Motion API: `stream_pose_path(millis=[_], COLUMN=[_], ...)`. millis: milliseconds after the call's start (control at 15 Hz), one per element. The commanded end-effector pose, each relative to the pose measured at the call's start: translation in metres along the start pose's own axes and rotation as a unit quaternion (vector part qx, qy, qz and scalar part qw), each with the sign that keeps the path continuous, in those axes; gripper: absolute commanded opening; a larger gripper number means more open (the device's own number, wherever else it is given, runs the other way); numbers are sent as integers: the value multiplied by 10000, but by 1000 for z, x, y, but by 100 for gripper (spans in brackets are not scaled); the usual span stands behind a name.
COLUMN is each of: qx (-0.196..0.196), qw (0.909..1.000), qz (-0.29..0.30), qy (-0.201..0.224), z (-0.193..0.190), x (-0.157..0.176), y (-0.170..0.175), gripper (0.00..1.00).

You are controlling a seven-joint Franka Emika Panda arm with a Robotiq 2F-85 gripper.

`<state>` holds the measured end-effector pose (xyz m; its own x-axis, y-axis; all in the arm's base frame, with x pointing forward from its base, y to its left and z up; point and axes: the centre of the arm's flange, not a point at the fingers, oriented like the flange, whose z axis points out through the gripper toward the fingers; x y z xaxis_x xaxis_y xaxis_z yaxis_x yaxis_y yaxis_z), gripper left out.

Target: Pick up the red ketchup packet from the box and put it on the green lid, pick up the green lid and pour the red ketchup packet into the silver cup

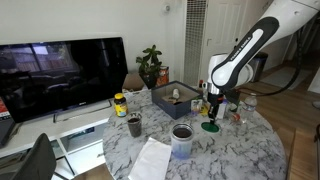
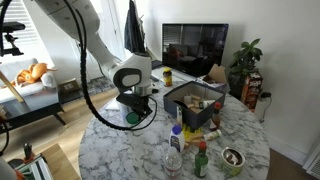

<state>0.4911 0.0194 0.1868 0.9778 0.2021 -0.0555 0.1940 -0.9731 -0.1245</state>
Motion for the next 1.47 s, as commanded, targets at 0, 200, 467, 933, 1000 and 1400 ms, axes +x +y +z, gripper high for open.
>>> stream_pose_path(millis=[0, 200, 467, 933, 1000, 1400], qx=[-203, -439, -729, -778, -764, -614], qw=[9989, 9967, 9925, 9903, 9904, 9946], qz=[429, 683, 948, 1113, 1120, 806], qy=[16, 82, 262, 278, 267, 233], z=[10, 19, 35, 65, 63, 3], x=[25, 31, 34, 38, 39, 34], y=[-12, -10, -1, 2, 2, -7], gripper=[0, 0, 0, 21, 27, 69])
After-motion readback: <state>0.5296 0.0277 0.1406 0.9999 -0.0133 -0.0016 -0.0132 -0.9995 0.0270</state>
